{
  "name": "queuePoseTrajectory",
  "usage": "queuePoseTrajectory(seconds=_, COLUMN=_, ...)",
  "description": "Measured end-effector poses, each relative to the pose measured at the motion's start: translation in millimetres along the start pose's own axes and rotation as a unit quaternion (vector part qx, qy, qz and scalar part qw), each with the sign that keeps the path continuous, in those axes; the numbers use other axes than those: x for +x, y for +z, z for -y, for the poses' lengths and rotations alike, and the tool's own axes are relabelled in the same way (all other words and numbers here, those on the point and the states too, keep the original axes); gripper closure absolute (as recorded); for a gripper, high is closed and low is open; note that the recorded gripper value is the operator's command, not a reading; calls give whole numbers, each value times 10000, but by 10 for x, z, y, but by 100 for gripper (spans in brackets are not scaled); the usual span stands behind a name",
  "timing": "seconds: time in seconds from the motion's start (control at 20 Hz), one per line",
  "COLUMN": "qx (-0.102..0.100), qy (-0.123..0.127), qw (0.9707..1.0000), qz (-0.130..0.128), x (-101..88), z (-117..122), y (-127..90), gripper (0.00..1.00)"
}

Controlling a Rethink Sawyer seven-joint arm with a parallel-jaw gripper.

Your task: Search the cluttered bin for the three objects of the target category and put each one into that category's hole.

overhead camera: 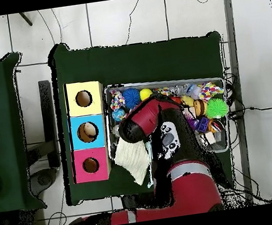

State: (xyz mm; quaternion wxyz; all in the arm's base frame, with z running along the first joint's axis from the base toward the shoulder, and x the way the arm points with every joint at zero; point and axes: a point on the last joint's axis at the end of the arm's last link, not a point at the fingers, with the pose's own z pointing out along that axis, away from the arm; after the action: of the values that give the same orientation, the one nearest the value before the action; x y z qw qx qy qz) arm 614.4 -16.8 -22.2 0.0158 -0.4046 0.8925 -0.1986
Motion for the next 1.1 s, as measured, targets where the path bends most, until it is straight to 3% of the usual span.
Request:
queuePoseTrajectory(seconds=0.3, qx=-136, qy=165, qw=9992, qz=-337, x=71, z=19, y=-57, gripper=0)
queuePoseTrajectory(seconds=0.6, qx=-321, qy=584, qw=9947, qz=-786, x=270, z=225, y=-235, gripper=0)
queuePoseTrajectory(seconds=0.8, qx=-310, qy=681, qw=9936, qz=-846, x=335, z=320, y=-270, gripper=0)
queuePoseTrajectory(seconds=1.1, qx=-360, qy=677, qw=9934, qz=-858, x=330, z=274, y=-234, gripper=0)
